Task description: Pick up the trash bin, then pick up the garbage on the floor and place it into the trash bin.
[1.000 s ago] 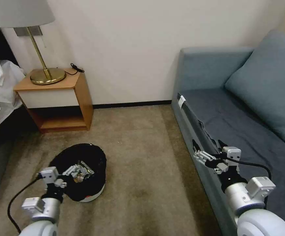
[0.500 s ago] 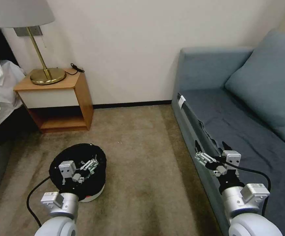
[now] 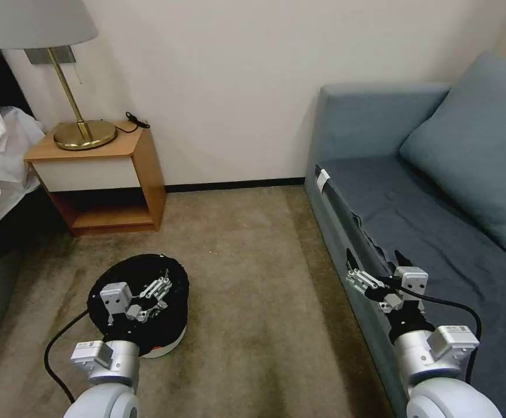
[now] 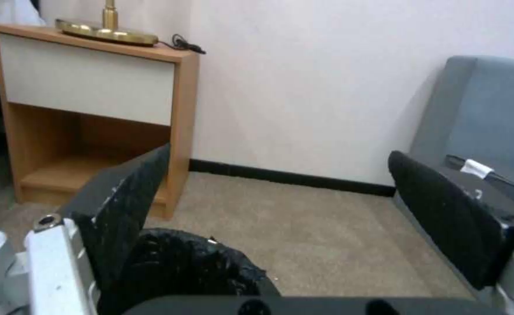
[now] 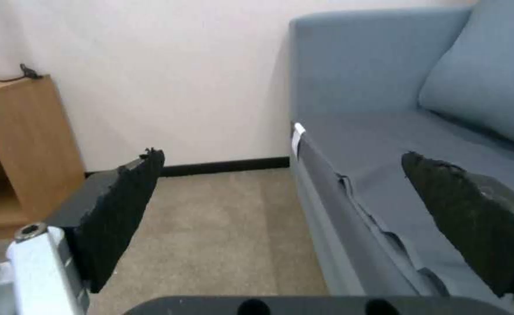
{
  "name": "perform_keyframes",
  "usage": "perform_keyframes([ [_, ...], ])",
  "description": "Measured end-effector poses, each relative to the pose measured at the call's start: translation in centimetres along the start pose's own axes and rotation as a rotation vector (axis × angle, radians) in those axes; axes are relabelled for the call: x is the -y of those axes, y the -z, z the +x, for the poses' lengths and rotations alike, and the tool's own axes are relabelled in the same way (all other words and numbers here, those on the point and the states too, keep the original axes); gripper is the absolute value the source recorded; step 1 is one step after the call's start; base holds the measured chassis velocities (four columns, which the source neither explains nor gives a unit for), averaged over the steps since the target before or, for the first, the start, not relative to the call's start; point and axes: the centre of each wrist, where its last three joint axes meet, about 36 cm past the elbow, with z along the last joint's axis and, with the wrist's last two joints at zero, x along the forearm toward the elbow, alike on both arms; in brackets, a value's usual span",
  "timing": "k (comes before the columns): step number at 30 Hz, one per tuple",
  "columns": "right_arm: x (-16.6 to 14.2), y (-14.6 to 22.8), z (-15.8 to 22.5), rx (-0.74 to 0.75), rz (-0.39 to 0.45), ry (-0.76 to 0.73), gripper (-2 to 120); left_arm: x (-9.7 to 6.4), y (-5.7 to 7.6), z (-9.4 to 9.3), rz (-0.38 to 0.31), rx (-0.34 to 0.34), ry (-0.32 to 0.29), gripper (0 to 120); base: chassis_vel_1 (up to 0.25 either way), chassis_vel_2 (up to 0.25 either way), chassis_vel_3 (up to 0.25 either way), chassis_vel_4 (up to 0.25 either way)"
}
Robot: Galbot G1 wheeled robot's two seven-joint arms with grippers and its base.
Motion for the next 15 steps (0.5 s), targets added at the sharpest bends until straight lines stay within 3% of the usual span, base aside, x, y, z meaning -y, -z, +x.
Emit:
perform_keyframes([
  [15,0.2,-0.1,-0.1,-0.001,0.014,0.007,100,-1.7,-0.7,0.1,-0.022,-0.011,0.053,100,0.0,0.0,0.0,0.0],
])
